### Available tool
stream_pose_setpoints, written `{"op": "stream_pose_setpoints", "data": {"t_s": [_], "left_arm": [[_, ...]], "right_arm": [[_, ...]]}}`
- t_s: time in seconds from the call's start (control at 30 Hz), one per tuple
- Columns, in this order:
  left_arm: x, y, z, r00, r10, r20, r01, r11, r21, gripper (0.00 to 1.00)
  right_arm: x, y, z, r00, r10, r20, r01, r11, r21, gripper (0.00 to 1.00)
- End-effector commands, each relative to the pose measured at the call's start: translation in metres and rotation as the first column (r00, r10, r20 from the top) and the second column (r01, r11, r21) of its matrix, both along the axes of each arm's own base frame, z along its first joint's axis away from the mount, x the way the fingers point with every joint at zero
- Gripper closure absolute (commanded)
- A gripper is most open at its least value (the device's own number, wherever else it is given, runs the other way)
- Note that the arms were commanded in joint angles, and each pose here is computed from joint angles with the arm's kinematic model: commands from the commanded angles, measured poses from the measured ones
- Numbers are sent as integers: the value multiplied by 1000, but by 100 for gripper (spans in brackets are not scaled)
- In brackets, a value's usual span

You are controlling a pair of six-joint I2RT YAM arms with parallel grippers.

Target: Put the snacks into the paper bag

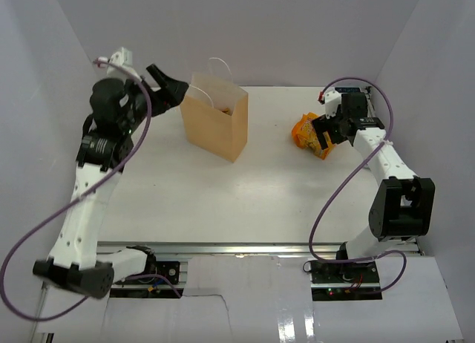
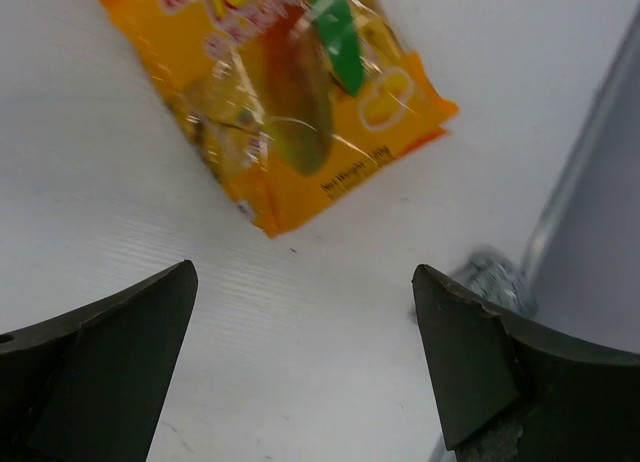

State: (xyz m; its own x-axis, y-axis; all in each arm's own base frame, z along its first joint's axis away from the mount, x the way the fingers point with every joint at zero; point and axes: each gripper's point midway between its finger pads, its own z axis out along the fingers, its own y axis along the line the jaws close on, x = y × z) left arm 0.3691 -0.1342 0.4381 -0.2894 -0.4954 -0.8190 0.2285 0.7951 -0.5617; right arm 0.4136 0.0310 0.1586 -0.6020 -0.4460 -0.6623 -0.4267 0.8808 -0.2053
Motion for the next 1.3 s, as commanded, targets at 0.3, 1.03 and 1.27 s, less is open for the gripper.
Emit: {"op": "stream_pose_setpoints", "data": {"t_s": [0.3,1.03,1.27], "left_arm": [[-119,56,-130,976,190,-109,-198,978,-70,4],[-130,45,-185,955,151,-254,-193,970,-146,4],[-132,46,-191,950,153,-274,-197,970,-141,4]], "right_arm": [[-30,-149,-25,780,-623,-50,599,768,-225,6],[6,-177,-131,708,-669,-226,655,742,-143,6],[-2,-168,-158,727,-609,-317,614,783,-96,31]]}}
